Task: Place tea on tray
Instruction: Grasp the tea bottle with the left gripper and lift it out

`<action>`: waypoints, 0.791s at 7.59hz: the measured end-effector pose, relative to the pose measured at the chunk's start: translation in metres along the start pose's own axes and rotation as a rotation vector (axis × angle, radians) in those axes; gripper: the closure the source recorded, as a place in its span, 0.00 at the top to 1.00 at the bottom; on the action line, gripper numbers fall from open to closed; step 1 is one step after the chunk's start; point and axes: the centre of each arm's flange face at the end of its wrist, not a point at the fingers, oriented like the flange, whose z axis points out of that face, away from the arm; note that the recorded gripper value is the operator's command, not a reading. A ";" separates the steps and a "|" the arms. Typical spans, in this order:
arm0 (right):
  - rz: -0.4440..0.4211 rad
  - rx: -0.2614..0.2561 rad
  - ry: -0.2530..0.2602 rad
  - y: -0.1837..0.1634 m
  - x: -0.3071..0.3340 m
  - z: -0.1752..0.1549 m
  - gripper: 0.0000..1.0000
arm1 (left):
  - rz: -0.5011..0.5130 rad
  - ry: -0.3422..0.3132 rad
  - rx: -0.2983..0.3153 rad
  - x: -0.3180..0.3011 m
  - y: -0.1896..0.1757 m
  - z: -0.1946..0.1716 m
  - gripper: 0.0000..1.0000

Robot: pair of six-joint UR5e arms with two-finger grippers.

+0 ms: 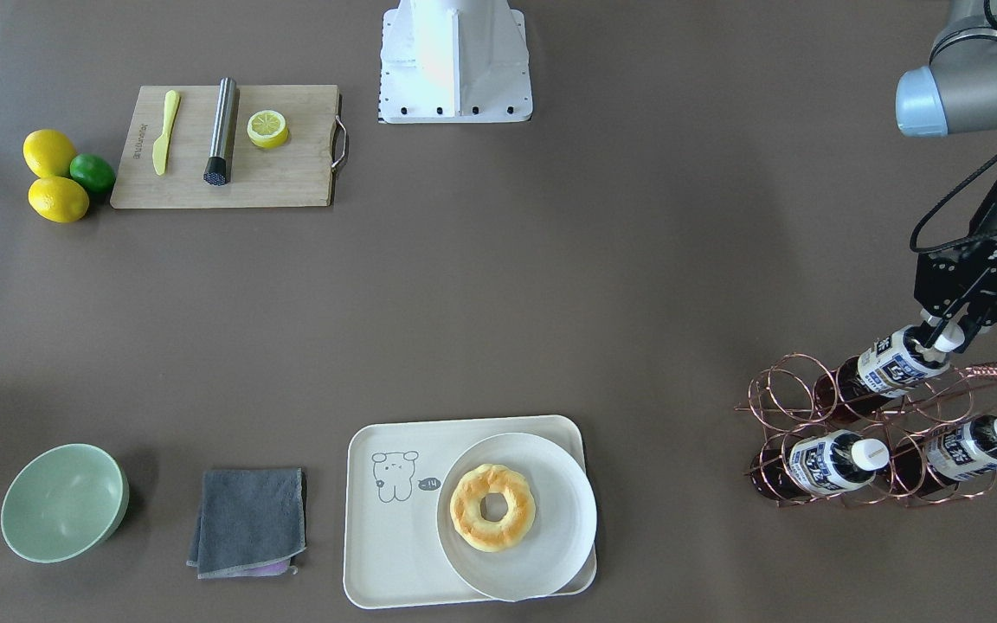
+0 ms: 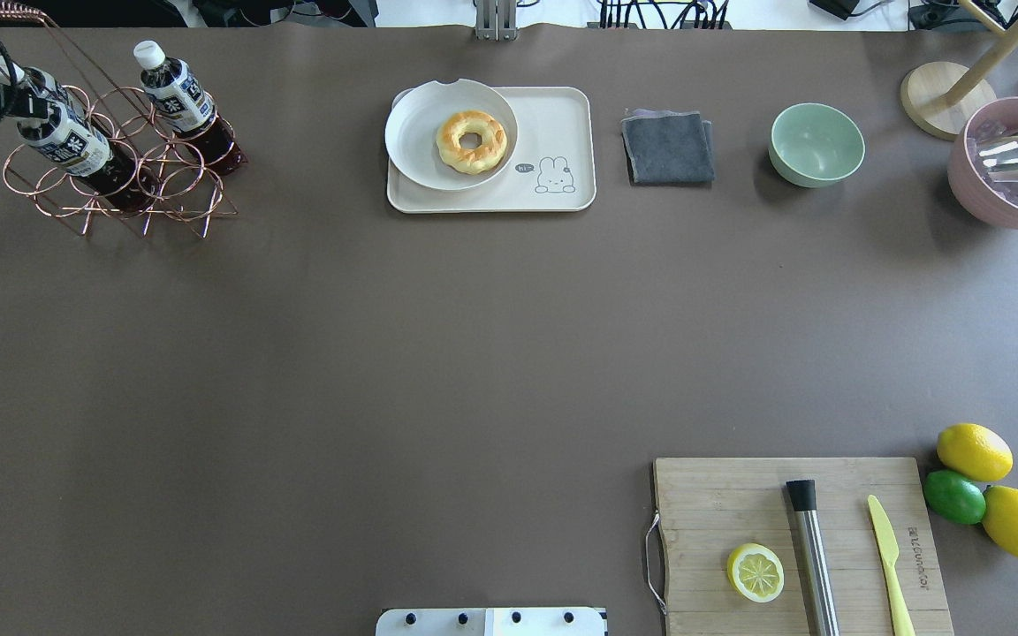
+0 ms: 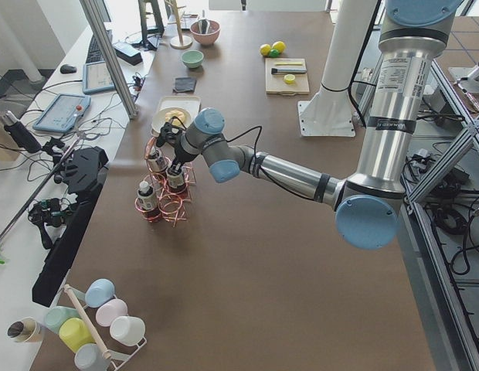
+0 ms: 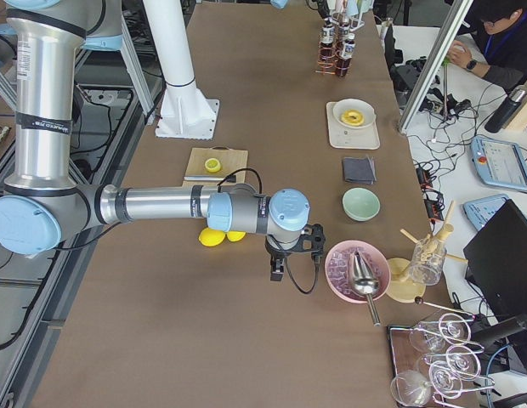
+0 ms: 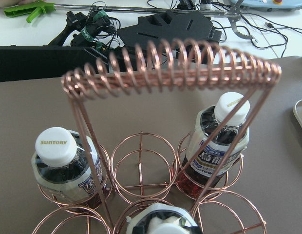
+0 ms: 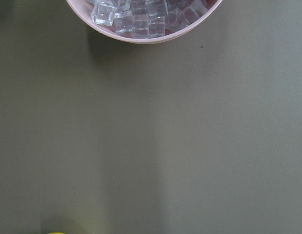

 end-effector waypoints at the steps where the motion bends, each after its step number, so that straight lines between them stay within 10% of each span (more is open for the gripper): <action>1: 0.000 0.000 -0.001 0.000 0.000 0.000 1.00 | 0.006 -0.002 -0.008 0.006 -0.009 -0.019 0.00; 6: 0.000 0.000 -0.001 0.000 0.000 0.000 1.00 | 0.040 0.008 -0.033 0.034 -0.052 -0.104 0.00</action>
